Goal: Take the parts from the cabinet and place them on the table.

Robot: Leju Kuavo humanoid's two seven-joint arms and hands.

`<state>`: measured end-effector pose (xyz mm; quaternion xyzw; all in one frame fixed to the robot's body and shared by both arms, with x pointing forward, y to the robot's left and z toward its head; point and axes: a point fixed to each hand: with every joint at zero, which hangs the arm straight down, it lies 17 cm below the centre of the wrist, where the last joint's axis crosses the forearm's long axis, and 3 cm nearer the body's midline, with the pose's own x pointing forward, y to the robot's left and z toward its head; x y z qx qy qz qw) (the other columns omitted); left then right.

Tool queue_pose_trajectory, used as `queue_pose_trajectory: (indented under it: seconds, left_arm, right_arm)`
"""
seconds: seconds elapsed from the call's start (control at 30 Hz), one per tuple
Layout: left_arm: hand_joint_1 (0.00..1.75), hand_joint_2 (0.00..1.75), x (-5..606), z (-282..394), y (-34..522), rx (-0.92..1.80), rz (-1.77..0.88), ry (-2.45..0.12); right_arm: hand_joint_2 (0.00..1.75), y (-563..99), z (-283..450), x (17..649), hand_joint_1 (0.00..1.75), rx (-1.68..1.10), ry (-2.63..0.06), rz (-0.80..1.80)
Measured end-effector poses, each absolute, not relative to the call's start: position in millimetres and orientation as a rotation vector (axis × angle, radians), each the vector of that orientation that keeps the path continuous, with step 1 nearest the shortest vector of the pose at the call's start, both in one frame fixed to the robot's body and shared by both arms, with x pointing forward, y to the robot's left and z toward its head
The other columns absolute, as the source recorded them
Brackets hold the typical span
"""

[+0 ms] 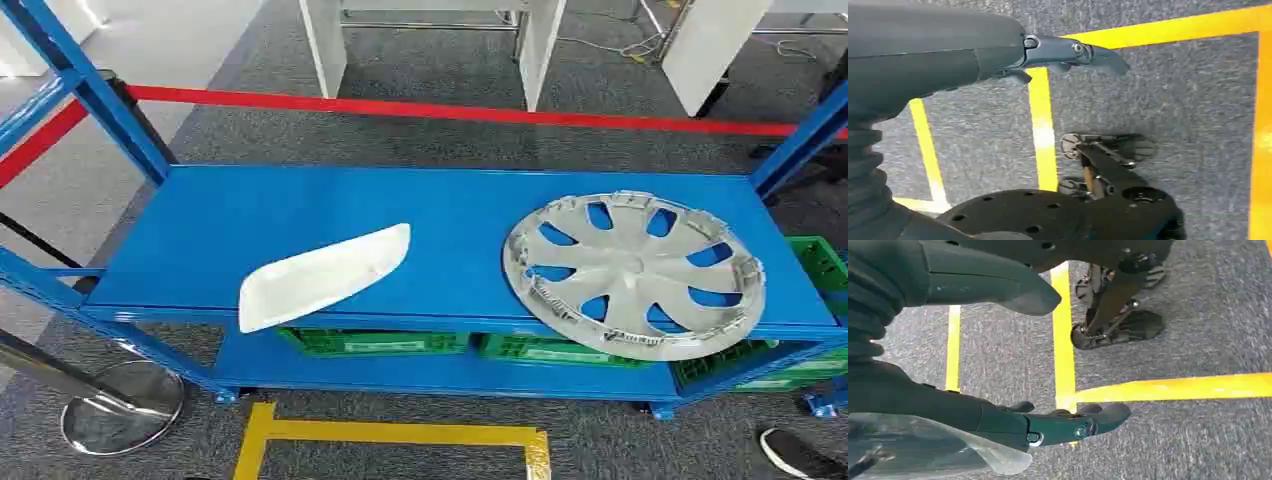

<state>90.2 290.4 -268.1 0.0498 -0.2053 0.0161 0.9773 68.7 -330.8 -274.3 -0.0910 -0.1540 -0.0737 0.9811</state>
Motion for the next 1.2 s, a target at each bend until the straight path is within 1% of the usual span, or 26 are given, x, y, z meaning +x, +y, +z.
queue_pose_trajectory:
  seconds: [0.27,0.67,0.93,1.2]
  left_arm:
    - [0.00,1.75,111.8,-260.6,291.5,0.114,0.077,-0.502]
    - [0.00,1.75,195.3,-211.9,302.2,0.142,0.195,-0.811]
    - [0.00,1.75,248.7,-151.1,321.6,0.195,0.252,-1.071]
    - [0.00,1.75,291.3,-68.1,337.7,0.265,0.285,-1.355]
  right_arm:
    - [1.75,-335.4,-274.9,66.4,0.00,-0.217,-0.306,-0.199]
    - [1.75,-338.4,-275.5,61.4,0.00,-0.256,-0.297,-0.217]
    - [1.75,-336.4,-275.8,59.6,0.00,-0.274,-0.293,-0.214]
    - [1.75,-332.4,-276.1,58.6,0.00,-0.288,-0.292,-0.200]
